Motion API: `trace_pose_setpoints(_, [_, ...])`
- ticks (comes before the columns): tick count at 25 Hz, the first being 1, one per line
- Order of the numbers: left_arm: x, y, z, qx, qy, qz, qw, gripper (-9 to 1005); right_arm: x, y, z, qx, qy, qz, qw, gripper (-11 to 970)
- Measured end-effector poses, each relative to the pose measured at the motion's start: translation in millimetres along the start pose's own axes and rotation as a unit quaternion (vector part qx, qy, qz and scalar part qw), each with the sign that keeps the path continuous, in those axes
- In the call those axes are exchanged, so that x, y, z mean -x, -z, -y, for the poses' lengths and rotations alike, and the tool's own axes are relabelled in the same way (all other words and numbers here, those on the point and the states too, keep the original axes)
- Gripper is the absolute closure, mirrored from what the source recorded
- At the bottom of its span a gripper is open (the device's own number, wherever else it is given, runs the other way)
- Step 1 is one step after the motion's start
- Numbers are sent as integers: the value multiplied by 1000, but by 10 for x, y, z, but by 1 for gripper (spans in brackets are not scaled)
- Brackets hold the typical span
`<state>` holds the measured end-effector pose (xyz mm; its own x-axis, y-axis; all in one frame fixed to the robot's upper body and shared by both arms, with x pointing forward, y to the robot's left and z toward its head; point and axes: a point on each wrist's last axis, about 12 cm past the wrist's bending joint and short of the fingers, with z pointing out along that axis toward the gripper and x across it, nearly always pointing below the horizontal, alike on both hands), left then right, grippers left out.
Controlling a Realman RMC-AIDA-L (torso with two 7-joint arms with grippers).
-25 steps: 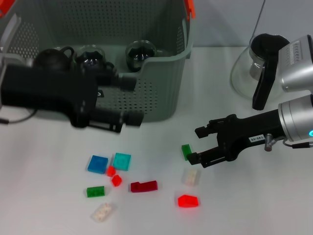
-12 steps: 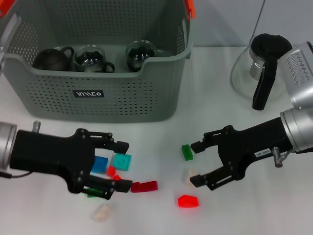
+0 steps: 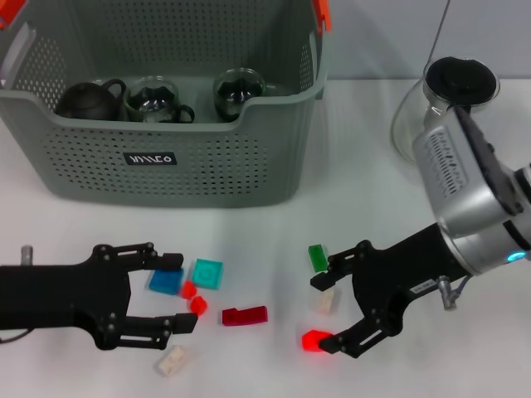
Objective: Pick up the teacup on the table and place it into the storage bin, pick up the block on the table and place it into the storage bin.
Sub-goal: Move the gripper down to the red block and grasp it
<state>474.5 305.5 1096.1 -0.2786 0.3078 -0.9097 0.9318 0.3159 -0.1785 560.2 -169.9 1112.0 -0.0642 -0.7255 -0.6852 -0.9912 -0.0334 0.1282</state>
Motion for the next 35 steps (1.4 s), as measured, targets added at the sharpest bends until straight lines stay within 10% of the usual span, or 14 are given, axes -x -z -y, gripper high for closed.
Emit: trace_pose_setpoints(35, [-285,-134,11,25,26,7,999,168,167,-499,-21,-13,49,-112,992,97])
